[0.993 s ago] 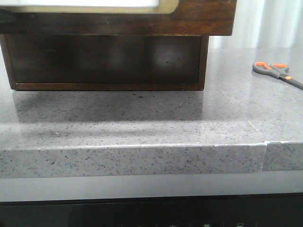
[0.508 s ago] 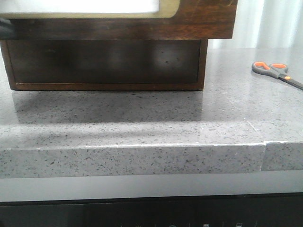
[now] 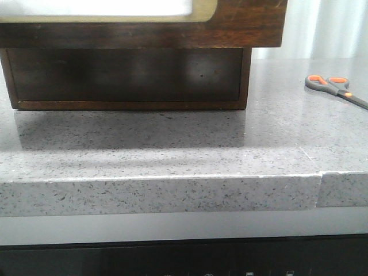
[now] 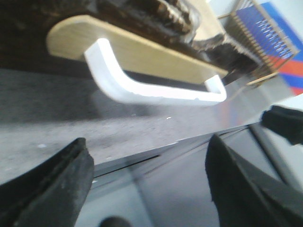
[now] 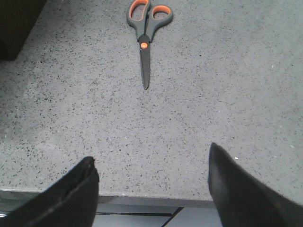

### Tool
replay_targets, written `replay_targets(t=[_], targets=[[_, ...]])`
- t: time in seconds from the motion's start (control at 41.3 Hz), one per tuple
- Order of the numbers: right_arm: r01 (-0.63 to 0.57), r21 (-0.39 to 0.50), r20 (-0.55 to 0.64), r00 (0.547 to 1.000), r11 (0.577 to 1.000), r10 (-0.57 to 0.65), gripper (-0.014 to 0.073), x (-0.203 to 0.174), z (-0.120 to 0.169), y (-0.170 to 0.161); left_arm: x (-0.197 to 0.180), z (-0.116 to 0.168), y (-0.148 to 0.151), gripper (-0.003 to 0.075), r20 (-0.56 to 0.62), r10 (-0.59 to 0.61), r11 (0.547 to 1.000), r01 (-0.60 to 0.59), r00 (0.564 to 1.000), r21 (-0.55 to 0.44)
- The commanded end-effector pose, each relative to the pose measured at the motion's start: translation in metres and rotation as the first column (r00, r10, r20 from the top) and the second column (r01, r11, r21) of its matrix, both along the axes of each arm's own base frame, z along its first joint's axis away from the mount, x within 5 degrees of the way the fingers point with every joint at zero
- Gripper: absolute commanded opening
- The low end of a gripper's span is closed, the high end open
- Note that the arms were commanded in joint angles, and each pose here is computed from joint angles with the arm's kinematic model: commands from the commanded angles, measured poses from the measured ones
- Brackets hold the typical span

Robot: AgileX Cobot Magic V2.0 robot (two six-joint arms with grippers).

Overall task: Put scissors in drawer with both arms
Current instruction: 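Pull the drawer open toward the robot with the left gripper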

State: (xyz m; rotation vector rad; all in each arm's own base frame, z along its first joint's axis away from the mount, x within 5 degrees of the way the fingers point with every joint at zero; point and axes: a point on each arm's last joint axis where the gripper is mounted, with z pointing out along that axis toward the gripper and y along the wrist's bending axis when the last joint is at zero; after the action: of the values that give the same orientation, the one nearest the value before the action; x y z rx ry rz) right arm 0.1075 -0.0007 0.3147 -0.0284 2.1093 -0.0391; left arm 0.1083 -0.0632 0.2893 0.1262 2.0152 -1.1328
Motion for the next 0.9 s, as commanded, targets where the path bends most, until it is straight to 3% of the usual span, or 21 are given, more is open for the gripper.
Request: replay_targets(t=[0.0,0.242,0.508,0.654,0.726,0.872], targets=[[-0.004,-0.020,0.107,0.994,1.000,0.006,0.0516,0.005,0.017,-0.001,-0.009,0.021,0.005,0.0494,0.050,0.057,0.996,-0.060,0.997,0.068],[-0.004,-0.020,0.107,0.994,1.000,0.006,0.0516,0.005,0.017,-0.001,-0.023,0.062,0.023,0.0494,0.180,0.151,0.893,-0.212,0.972,0.397],[-0.004,-0.020,0.107,0.994,1.000,0.006,0.0516,0.005,0.017,-0.001,-0.035,0.083,0.022,0.0494,0.264,0.009,0.807,-0.163,0.965,0.568],[-0.004,-0.020,0.107,0.994,1.000,0.006,0.0516,0.005,0.017,-0.001,-0.035,0.089,0.031,0.0494,0.311,0.004,0.718,-0.219,0.950,0.661],[-0.004,-0.020,0.107,0.994,1.000,0.006,0.0516,0.005,0.017,-0.001,-0.034,0.094,0.032,0.0494,0.347,0.011,0.715,-0.250,0.938,0.653],[-0.004,-0.020,0.107,0.994,1.000,0.006,0.0516,0.005,0.017,-0.001,-0.035,0.104,0.024,0.0494,0.428,-0.049,0.769,-0.240,0.902,0.593]])
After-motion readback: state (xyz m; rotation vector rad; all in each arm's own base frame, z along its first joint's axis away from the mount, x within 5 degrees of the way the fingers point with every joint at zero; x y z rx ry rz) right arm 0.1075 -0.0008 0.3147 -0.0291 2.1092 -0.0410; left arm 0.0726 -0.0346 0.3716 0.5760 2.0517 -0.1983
